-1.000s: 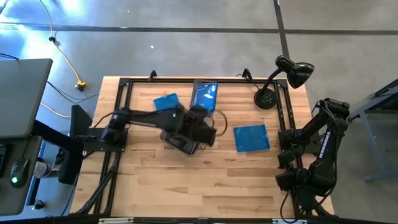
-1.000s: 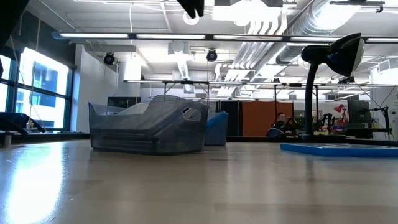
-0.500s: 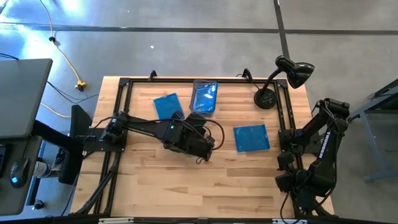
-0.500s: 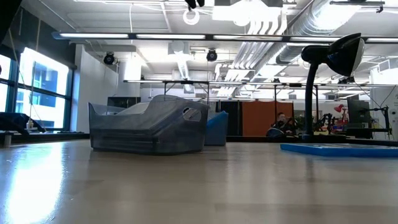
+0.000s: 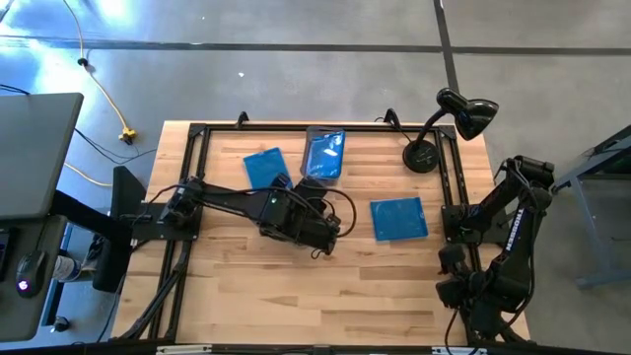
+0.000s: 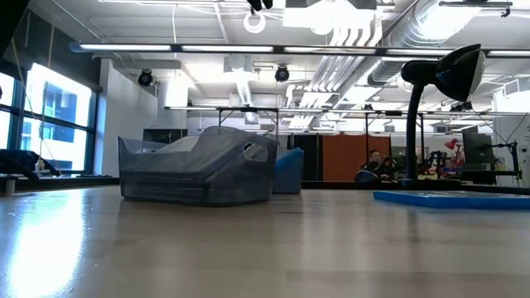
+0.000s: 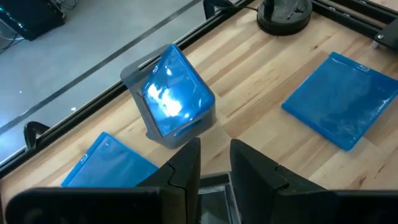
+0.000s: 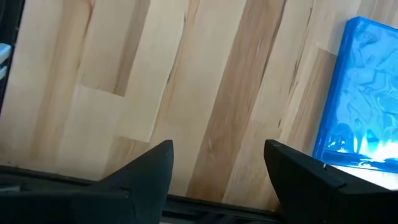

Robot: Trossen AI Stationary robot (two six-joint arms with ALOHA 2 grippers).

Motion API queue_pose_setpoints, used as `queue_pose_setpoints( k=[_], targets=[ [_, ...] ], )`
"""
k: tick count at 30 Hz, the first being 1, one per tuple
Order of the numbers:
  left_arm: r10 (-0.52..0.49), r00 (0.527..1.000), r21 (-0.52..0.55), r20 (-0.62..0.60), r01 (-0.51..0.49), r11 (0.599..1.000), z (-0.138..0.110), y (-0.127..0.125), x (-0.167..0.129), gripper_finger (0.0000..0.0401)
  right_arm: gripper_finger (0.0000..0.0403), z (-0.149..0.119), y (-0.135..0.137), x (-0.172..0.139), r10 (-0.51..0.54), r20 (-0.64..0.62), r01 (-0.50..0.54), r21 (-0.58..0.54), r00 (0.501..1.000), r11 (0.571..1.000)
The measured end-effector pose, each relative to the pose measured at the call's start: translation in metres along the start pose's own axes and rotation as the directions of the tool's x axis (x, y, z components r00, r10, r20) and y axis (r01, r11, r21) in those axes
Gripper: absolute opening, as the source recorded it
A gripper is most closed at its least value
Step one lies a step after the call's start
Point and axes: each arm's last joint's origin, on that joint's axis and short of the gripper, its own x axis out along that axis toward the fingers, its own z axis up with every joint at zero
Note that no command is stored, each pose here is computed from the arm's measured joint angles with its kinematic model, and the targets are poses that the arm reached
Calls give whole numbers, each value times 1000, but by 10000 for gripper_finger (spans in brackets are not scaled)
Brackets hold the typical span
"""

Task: Pick & place jewel cases by type
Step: Adjust the bottom black bin

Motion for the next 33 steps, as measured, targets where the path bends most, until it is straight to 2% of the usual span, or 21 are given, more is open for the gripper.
queue_pose_setpoints(
  k=[33],
  targets=[
    [-13,1000,-16,-24,13,1000,-1,-1,0,85,248,6,7,0,71,56,-72,24,996,997]
  ],
)
